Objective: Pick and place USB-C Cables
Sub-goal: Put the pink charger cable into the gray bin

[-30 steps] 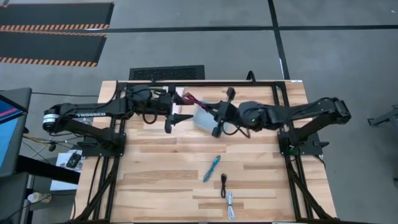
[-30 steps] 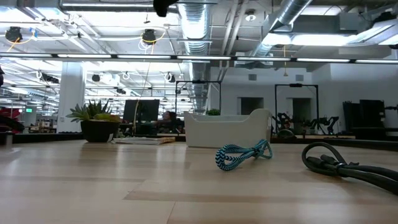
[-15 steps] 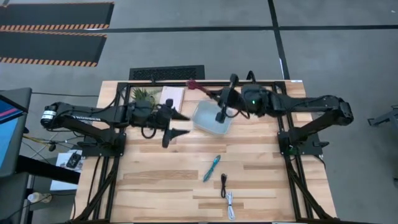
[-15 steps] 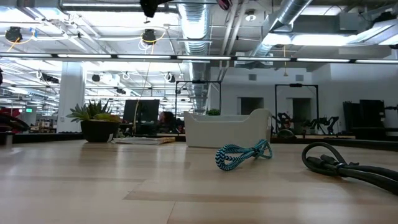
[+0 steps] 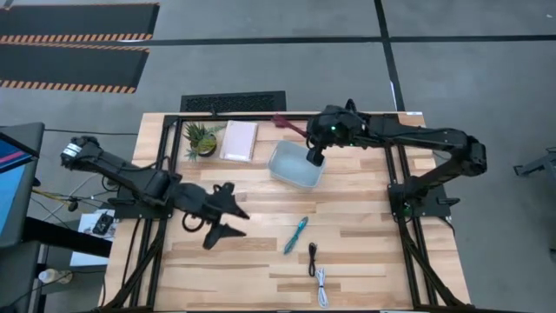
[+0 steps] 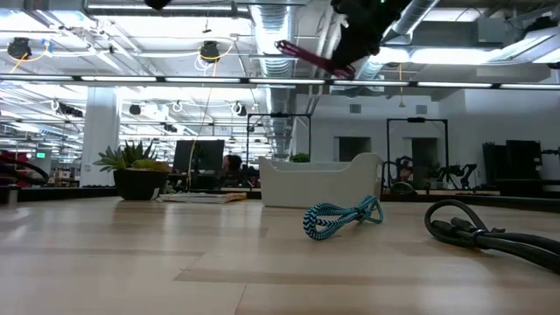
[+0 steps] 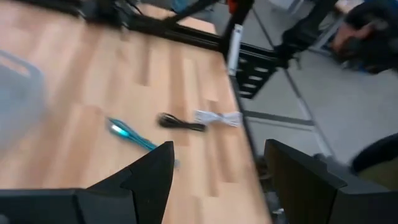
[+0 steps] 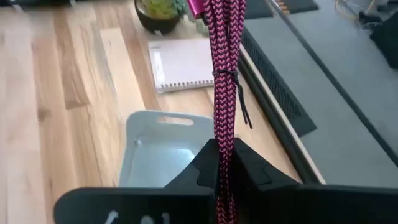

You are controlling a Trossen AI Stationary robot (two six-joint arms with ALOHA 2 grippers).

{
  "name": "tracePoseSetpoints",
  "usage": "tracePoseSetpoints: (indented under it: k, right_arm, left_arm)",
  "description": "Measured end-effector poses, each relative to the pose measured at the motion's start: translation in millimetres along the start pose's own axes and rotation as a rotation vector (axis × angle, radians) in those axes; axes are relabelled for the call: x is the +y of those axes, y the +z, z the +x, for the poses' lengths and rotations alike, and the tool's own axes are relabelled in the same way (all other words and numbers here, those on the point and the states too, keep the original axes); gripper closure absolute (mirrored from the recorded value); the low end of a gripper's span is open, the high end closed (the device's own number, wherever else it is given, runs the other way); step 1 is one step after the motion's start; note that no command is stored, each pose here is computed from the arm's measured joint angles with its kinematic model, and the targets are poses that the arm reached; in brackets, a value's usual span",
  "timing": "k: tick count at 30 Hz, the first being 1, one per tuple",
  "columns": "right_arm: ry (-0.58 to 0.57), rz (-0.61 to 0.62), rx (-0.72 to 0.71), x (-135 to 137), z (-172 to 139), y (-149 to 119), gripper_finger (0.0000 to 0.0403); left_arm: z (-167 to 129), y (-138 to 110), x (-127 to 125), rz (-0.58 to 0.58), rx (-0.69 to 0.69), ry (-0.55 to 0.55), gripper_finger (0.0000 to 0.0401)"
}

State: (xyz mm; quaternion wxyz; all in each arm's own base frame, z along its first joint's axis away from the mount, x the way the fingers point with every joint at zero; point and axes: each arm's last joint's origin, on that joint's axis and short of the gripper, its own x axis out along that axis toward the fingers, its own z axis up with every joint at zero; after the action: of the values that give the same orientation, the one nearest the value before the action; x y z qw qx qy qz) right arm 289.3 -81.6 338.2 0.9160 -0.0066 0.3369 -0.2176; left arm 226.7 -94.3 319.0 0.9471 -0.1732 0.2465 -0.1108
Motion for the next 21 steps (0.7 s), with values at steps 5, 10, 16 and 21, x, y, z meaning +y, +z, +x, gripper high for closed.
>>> tracePoseSetpoints:
  k: [5, 10, 16, 21]
  right_arm:
    - [0.017, -0.002, 0.061, -0.5, 11.8, -5.0, 0.0365]
    - [0.035, 0.01, 0.141, 3.6, 34.2, -12.6, 0.0365]
    - [0.125, -0.008, 0.311, 14.8, 70.9, -32.0, 0.0365]
    - [0.139, 0.02, 0.418, 23.2, 89.9, -45.4, 0.0365]
  left_arm:
    - [-4.9, -7.3, -20.5, -0.113, 0.032, -0.089, 0.0161]
    - [-8.4, -14.5, -35.7, -0.123, 0.054, -0.135, 0.0161]
    - [-11.9, -22.0, -48.0, -0.118, 0.051, -0.134, 0.0161]
    - [-13.6, -25.0, -53.0, -0.215, 0.056, -0.136, 0.0161]
